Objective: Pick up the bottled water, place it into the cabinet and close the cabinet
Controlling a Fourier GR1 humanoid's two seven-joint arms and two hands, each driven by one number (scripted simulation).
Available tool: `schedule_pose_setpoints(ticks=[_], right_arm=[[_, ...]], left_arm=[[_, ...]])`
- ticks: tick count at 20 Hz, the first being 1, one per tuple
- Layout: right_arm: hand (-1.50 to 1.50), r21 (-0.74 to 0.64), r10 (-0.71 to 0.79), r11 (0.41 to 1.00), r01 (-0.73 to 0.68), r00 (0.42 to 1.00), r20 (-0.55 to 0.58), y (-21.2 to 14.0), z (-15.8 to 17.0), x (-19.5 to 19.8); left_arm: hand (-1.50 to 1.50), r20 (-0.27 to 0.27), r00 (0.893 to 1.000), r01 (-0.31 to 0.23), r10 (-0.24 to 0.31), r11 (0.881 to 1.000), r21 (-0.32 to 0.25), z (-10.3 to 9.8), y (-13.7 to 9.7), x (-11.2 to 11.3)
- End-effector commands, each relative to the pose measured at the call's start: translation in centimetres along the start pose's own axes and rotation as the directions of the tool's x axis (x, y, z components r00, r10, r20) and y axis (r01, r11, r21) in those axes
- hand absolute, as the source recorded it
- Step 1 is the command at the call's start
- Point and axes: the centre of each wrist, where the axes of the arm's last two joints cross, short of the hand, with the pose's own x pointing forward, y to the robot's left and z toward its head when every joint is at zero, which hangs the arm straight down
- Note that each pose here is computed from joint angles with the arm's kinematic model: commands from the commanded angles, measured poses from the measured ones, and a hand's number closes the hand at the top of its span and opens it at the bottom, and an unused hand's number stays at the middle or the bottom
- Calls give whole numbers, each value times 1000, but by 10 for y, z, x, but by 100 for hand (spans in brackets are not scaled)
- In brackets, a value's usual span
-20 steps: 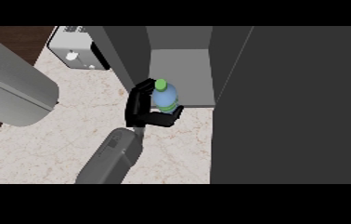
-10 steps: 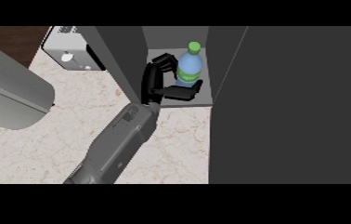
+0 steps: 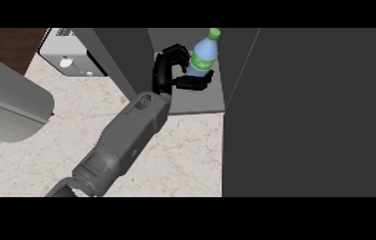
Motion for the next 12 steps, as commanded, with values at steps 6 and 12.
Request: schedule_pose_setpoints(ticks=[6, 12], right_arm=[[-150, 22, -68, 997, 67, 997, 41, -3, 4, 10], [-150, 31, -52, 998, 50, 996, 66, -5, -1, 9]], left_arm=[[150, -97, 990, 122, -107, 979, 164, -10, 31, -27], [150, -52, 992, 125, -117, 971, 202, -32, 41, -5]])
